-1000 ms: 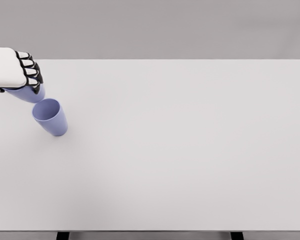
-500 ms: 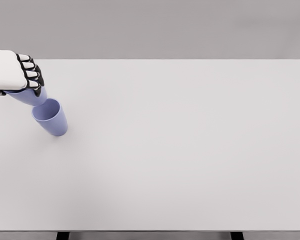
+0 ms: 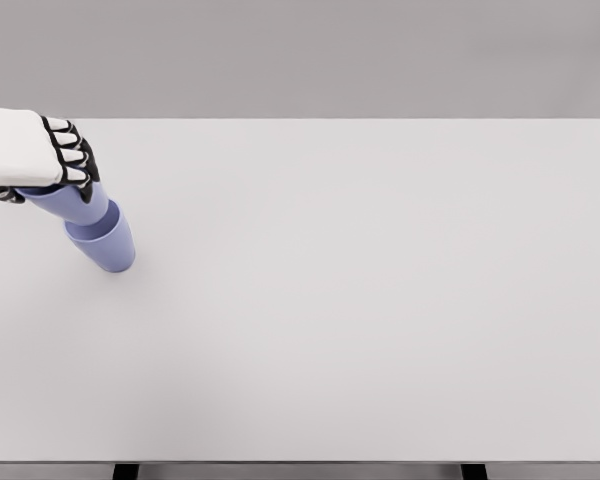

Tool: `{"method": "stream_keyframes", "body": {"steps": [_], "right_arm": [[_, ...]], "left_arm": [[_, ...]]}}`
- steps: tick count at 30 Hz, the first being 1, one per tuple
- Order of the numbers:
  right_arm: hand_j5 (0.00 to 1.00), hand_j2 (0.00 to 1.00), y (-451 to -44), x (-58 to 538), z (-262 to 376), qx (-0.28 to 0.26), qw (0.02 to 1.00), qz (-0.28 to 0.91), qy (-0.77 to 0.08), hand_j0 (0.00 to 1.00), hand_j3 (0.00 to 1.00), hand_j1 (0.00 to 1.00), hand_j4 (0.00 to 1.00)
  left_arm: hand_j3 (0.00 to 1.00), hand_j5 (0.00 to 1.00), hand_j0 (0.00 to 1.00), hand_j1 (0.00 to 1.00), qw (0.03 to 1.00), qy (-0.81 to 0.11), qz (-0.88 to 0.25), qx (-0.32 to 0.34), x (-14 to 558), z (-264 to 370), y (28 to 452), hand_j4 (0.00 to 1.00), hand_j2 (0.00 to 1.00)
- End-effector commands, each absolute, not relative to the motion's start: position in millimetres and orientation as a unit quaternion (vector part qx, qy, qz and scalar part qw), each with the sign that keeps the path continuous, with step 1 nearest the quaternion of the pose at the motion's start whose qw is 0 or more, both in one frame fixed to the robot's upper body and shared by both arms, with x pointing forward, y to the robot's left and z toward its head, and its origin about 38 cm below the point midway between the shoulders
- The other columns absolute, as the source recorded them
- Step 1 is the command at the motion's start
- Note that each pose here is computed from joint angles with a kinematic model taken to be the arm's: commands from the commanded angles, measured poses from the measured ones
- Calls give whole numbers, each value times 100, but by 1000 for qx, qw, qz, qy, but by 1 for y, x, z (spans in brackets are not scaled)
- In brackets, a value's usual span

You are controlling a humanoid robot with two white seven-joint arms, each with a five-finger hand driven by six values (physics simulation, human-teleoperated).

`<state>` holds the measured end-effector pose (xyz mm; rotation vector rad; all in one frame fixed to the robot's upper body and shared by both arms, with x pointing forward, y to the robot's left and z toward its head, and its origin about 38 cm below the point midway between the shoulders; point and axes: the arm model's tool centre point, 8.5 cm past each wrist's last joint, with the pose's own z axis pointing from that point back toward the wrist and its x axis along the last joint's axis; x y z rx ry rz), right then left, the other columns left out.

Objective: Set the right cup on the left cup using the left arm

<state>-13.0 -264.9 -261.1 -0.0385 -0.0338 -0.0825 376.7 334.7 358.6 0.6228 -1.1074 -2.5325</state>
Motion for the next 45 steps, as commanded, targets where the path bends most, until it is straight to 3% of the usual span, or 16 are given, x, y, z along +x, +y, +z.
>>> {"method": "stream_keyframes", "body": {"steps": [1,45], "right_arm": [[100,100,-265,-13,-261,-20,999,-41,-17,100,100,100,100],[100,100,-265,-13,-261,-19,999,-41,-17,100,100,100,100]], "left_arm": [[54,54,54,54,159,-392,-880,214,377,359,335,54,54],[54,54,54,54,189,-391,-878,201,397,343,341,54,54]]}}
